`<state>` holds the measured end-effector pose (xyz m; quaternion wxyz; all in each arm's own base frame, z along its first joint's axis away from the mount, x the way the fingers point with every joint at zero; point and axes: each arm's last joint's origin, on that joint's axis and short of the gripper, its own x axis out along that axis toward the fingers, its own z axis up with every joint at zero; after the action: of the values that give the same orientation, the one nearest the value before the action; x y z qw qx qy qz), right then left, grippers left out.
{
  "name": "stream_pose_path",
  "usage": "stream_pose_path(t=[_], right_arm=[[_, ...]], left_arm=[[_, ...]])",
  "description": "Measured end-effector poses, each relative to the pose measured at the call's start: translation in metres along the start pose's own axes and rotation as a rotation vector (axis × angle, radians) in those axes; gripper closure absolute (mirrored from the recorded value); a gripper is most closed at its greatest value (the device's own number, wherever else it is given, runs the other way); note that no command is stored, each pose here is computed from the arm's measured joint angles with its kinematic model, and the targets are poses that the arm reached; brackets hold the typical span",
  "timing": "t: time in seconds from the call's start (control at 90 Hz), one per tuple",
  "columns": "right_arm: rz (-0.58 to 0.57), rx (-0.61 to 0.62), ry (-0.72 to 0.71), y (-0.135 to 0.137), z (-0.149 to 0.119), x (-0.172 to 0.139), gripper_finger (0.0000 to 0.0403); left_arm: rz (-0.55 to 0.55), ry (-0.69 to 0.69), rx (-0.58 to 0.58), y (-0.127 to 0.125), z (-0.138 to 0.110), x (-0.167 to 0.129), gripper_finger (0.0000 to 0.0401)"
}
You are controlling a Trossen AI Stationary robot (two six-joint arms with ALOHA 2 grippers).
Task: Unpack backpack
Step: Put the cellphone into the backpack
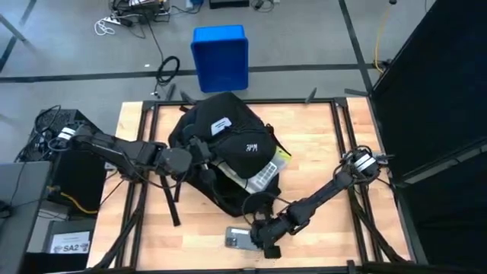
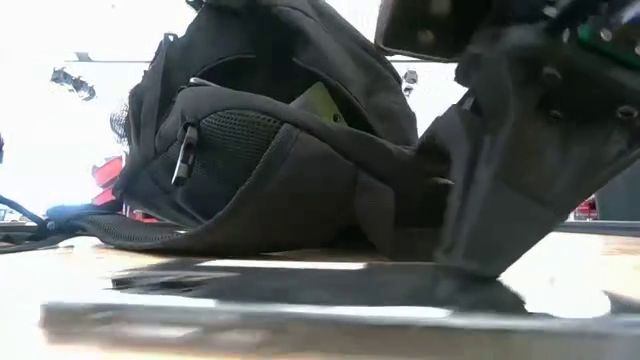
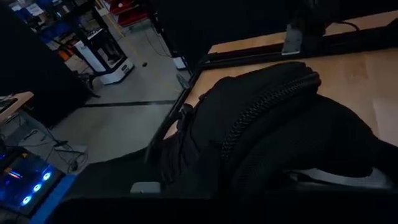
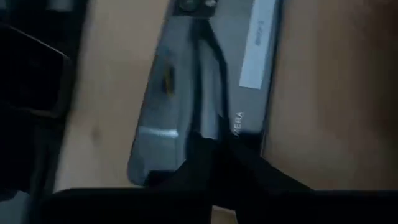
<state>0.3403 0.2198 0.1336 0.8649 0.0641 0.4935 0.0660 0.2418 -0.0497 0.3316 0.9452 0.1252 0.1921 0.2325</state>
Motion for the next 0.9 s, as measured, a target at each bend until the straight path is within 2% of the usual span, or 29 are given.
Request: stream_pose_path(t=[0.133,0.211,0.367,0.533,0.778,0.9], right_arm=[[-0.087,0.011,0.045,-0.005,-0.004,-0.018,0.0400],[-0.098,0.009,0.011,-0.003,-0.001,-0.032,0.0400],[-0.042,-0.008,-0.086,0.006,0.009,-0.051,0.0362],[0.001,-0.068,-0.139,0.016,0.011,-0.046,0.0263],[-0.049,-0.065,-0.085,0.009,0.003,-0.018,0.0083],[-0.064,-0.064,-0.072,0.006,0.000,-0.008,0.0027]], left_arm=[[-0.001,0.006,-0.004,0.000,-0.001,0.000,0.0401],[0.000,0.012,0.001,0.000,-0.002,0.000,0.0401],[0.000,0.013,0.000,0.000,-0.002,0.000,0.0401],[0.000,0.012,0.000,0.000,-0.001,0.000,0.0401],[-0.002,0.013,0.000,0.000,-0.001,0.000,0.0401],[-0.005,0.013,0.000,0.000,-0.002,0.000,0.0401]])
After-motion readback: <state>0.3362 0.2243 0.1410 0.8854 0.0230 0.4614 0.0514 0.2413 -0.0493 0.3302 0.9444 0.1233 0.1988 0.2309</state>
